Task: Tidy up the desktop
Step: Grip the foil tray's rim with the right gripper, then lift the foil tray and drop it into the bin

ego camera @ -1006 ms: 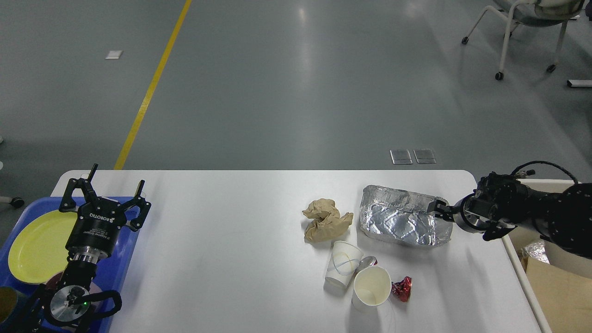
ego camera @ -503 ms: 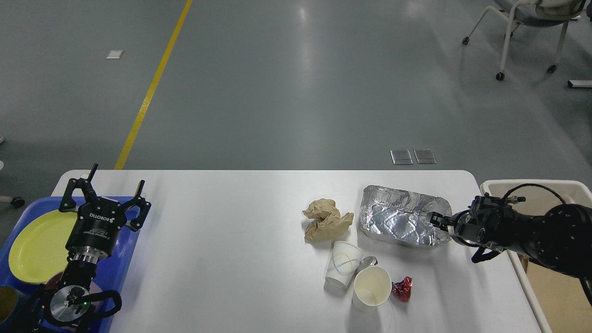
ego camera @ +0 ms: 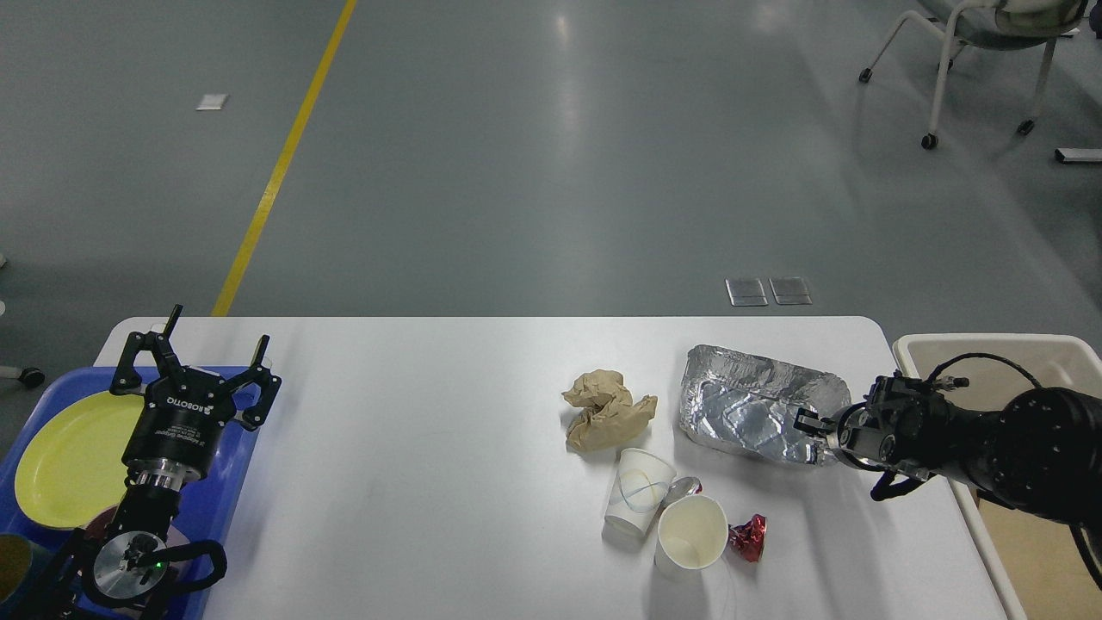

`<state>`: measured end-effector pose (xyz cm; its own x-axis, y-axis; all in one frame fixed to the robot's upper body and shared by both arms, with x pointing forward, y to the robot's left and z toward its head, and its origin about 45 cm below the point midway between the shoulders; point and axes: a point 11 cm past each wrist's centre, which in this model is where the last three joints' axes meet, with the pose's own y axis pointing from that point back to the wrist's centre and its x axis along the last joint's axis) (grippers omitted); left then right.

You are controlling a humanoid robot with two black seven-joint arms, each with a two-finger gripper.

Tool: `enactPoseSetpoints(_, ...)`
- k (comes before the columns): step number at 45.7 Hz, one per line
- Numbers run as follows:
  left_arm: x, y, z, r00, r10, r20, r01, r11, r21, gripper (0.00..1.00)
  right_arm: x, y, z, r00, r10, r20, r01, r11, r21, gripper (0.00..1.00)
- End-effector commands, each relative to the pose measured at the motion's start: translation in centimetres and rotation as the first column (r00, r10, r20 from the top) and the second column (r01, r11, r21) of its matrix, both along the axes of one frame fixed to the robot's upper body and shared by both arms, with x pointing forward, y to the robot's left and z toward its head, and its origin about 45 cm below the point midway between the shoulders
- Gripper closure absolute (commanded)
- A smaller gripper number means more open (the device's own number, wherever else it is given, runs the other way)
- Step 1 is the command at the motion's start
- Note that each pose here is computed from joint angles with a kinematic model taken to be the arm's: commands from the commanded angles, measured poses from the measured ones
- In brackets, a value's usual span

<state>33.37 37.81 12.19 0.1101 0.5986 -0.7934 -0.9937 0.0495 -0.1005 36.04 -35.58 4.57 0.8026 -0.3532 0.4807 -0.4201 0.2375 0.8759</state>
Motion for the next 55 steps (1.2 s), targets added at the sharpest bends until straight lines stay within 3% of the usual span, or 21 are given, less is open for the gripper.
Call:
enactPoseSetpoints(1, 0.0, 0.0, 0.0, 1.000, 0.000, 0.000, 0.000, 1.000, 0.000, 0.04, -0.1, 0.1, -0.1, 0.999, -0.033, 0.002, 0.033, 0.999, 0.021, 1.00)
enactPoseSetpoints(23, 0.0, 0.0, 0.0, 1.000, 0.000, 0.000, 0.000, 1.000, 0.000, 0.04, -0.6, -0.6, 1.3, 0.996, -0.075, -0.045, 0.077, 0.996, 0.051, 1.00)
enactPoseSetpoints(41, 0.0, 0.0, 0.0, 1.000, 0.000, 0.000, 0.000, 1.000, 0.000, 0.04, -1.6, -5.2, 13.1, 0.976, -0.200, -0.089, 0.212, 0.966, 0.151, 1.00)
enactPoseSetpoints(55, 0.0, 0.0, 0.0, 1.000, 0.000, 0.000, 0.000, 1.000, 0.000, 0.04, -4.3, -6.3, 20.9, 0.968, -0.246, -0.057, 0.252, 0.953, 0.165, 1.00)
